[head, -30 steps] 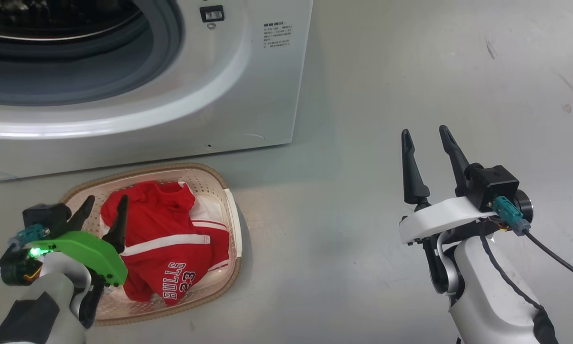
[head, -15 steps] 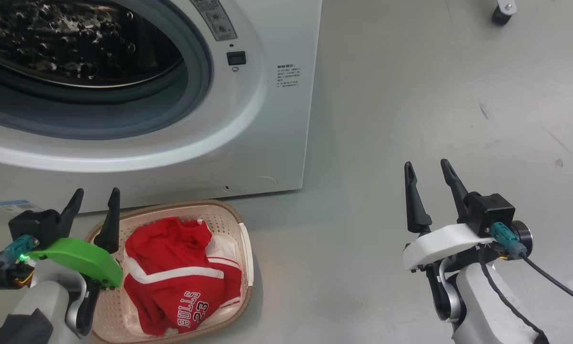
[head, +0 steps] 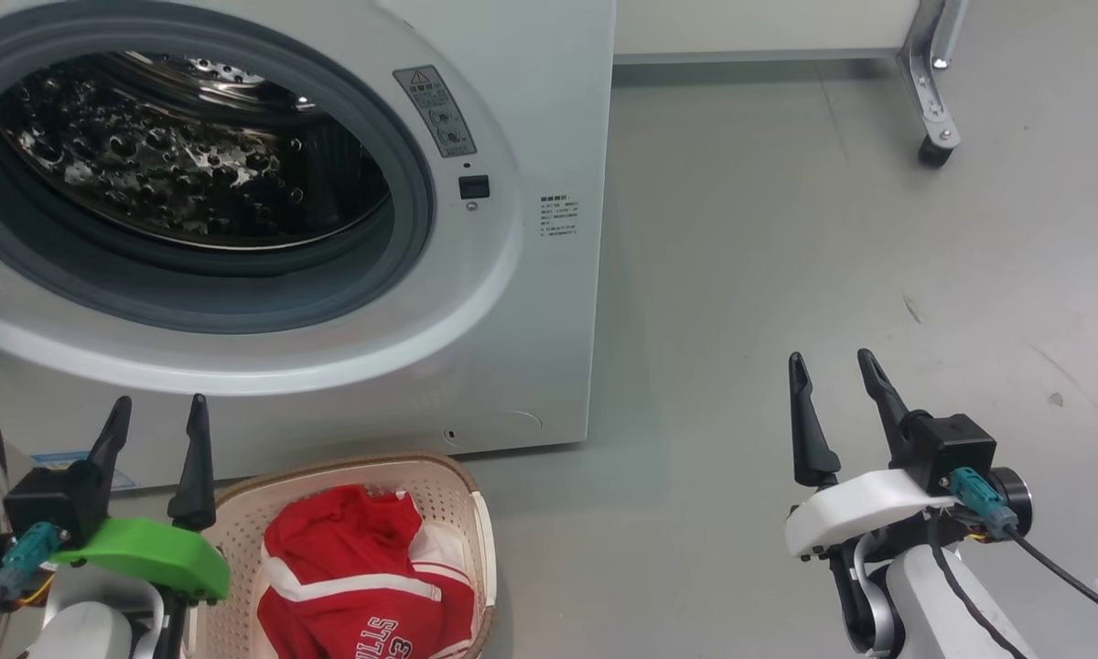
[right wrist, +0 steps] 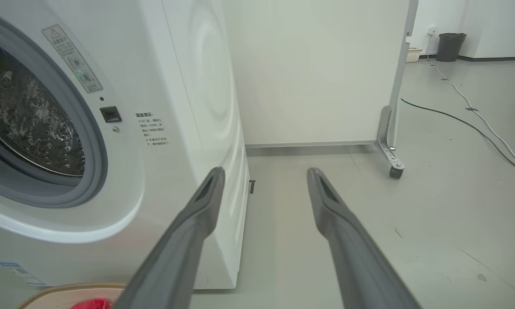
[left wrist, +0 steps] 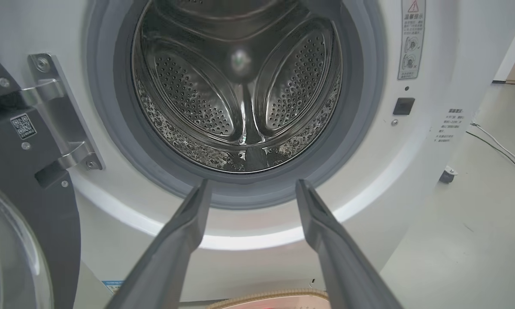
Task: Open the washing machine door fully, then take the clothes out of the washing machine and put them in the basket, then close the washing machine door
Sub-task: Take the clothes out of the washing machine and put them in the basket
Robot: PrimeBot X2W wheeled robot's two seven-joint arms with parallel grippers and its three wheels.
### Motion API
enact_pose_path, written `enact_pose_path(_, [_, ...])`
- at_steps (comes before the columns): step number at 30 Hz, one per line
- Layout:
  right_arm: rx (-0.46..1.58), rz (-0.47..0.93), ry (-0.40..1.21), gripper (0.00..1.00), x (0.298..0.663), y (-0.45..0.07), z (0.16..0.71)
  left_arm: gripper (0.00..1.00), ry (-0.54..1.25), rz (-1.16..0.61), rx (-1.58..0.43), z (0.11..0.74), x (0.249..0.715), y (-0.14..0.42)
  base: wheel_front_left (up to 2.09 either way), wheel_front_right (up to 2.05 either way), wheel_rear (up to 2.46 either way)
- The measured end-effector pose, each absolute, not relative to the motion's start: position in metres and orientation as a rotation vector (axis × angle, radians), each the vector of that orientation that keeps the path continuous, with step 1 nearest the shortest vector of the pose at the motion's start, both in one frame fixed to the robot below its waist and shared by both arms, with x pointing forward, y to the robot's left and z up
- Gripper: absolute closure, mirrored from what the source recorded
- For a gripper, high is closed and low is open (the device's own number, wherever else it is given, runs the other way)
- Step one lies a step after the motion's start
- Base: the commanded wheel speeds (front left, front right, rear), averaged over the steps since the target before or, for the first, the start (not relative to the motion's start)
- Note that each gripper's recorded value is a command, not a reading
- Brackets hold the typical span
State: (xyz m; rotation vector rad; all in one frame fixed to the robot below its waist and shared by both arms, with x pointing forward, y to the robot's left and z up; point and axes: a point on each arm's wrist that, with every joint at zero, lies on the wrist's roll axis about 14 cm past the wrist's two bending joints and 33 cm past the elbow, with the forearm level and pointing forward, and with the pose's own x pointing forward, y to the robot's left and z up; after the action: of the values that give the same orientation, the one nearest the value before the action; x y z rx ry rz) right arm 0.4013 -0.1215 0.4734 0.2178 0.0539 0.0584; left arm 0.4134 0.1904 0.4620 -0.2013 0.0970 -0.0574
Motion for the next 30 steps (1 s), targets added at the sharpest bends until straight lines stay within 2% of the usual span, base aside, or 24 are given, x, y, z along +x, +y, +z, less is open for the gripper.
enact_pose_path(10, [0.213, 0.064, 0.005, 0.00, 0.386, -0.124, 0.489, 0.00, 0.039, 0.007, -0.179, 0.477, 0.378, 0.201, 0.00, 0.00, 0.00])
enact_pose_path(30, [0.208, 0.069, -0.004, 0.00, 0.378, -0.126, 0.491, 0.00, 0.000, 0.032, -0.166, 0.484, 0.357, 0.196, 0.00, 0.00, 0.00])
